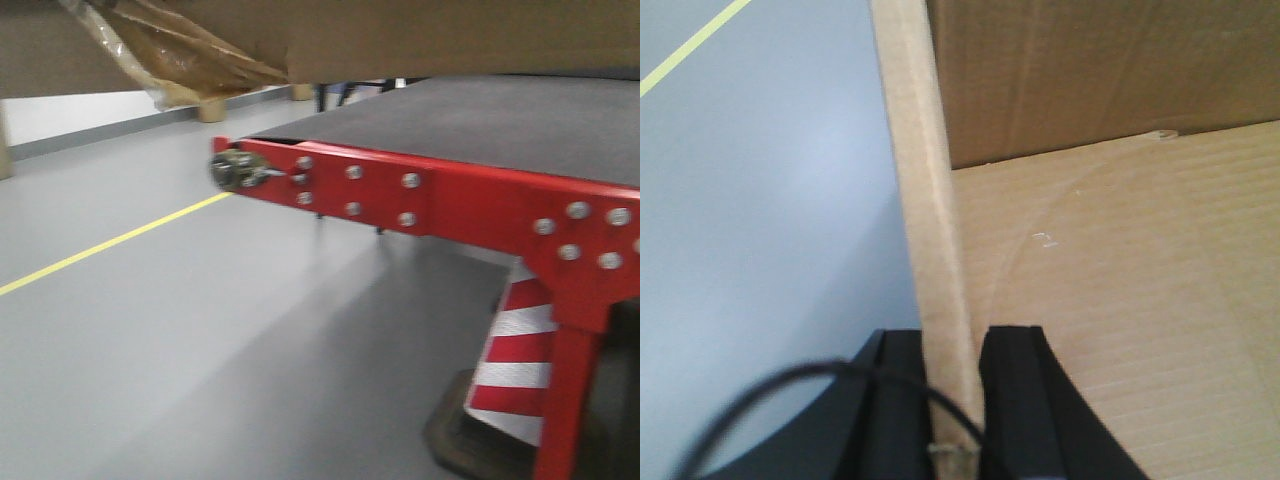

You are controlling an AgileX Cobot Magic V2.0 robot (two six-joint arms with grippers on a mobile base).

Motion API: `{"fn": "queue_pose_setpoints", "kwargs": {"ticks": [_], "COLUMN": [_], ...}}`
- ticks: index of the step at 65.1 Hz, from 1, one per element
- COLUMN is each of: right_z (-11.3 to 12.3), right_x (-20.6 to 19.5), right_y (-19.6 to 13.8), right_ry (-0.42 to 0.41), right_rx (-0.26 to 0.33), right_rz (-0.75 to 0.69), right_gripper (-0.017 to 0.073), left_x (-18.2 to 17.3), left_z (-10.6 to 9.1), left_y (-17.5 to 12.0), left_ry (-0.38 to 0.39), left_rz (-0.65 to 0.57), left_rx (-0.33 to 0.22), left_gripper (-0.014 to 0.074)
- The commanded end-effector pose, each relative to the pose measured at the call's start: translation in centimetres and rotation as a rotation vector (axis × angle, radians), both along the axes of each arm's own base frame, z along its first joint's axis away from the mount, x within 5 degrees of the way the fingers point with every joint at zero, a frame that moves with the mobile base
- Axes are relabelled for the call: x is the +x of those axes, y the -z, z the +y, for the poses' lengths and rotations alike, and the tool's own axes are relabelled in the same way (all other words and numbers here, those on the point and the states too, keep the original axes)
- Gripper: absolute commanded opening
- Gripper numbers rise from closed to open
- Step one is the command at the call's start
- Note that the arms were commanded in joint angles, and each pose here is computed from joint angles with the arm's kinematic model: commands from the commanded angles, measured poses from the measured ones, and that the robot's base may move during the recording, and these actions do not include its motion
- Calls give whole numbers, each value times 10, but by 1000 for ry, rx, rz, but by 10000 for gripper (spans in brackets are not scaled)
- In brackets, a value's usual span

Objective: Grab carton from right shelf to conveyor
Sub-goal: 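Carry the carton with both grippers over the dark grey conveyor belt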

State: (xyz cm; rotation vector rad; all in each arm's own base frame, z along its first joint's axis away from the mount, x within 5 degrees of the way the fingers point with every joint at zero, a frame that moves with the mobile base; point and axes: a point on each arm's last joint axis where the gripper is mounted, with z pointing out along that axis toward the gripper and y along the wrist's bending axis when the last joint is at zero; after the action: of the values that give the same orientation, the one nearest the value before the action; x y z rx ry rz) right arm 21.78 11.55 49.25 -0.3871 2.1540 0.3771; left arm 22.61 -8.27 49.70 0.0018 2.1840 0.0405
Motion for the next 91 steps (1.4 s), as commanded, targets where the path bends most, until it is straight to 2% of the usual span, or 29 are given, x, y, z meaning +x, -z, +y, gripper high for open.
{"fn": "queue_pose_setpoints", "kwargs": {"ticks": [1,19,91], "right_z": [-3,-3,-3], "right_x": [-2,-2,-2], "right_y": [-8,-8,-8], "right_ry": [10,10,10], "right_rx": [24,24,24], "right_rz": [-61,-61,-61], "right_gripper": [-58,-58,-58], "left_x": [-1,0,0], "left_z": [4,9,9], "left_y": [-8,-10,-10], "left_ry": [-13,-45,-45], "left_rz": [-61,-88,-88], "left_rx": [42,91,91], "left_gripper": [-18,-18,-18]}}
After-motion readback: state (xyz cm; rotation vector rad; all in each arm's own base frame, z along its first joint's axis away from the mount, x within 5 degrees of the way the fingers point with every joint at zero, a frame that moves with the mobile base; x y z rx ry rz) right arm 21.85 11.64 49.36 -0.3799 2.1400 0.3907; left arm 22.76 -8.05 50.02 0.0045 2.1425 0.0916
